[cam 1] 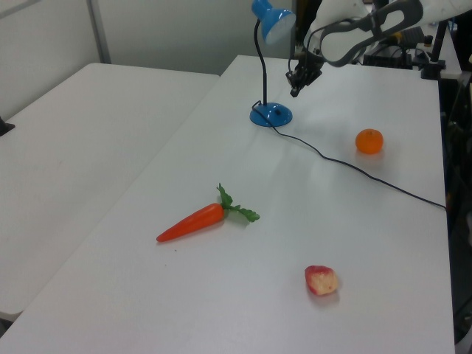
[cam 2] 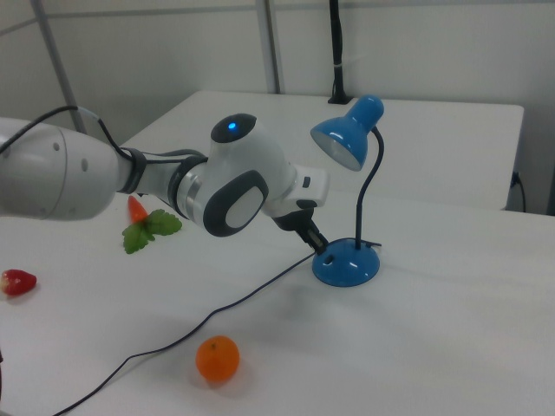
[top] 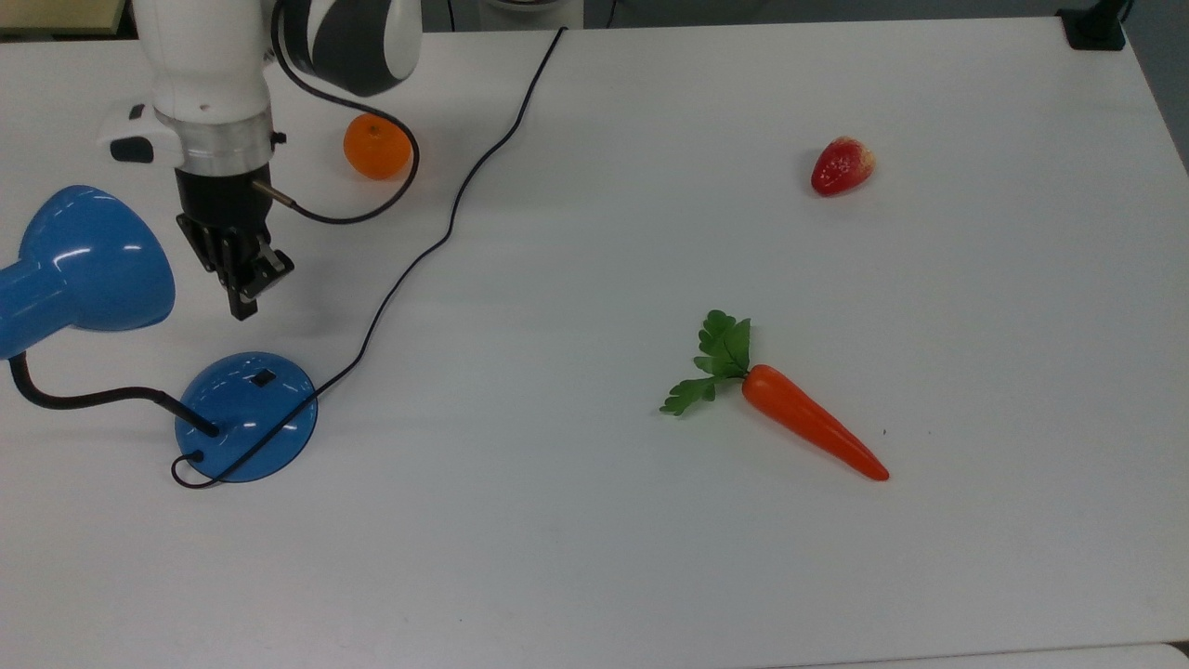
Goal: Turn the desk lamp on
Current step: 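Lower the closed gripper onto the switch on the lamp base, then press down on the lamp base switch with the gripper fingertips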
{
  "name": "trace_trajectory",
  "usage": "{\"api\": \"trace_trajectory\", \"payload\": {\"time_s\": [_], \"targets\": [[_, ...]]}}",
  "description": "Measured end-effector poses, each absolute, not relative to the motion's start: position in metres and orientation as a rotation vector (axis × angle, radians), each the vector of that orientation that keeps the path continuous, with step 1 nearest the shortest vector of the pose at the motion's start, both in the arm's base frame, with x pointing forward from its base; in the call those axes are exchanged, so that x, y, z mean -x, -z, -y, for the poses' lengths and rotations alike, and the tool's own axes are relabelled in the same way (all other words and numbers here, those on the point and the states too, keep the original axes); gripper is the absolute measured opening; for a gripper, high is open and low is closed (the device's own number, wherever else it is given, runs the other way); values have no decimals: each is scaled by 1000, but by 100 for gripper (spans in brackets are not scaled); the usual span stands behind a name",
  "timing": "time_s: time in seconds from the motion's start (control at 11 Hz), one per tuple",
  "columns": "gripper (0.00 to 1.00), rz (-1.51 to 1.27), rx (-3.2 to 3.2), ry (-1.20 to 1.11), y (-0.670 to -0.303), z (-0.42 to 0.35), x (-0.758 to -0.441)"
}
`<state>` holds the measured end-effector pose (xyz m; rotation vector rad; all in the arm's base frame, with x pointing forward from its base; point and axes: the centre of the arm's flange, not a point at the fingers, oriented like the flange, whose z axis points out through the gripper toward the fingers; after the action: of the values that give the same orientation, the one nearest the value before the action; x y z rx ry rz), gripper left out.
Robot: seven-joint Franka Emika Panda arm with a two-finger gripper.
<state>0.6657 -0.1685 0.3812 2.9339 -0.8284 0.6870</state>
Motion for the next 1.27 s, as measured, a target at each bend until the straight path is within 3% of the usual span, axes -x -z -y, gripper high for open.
{"api": "trace_trajectory", "payload": {"time_s": [0.27,0.73,1.27], "targets": [[2,797,-2917,-748,-358,161,-675],[2,788,-2899,-799,-356,163,-685],[4,772,-2896,-770,-329,164,-700]]}}
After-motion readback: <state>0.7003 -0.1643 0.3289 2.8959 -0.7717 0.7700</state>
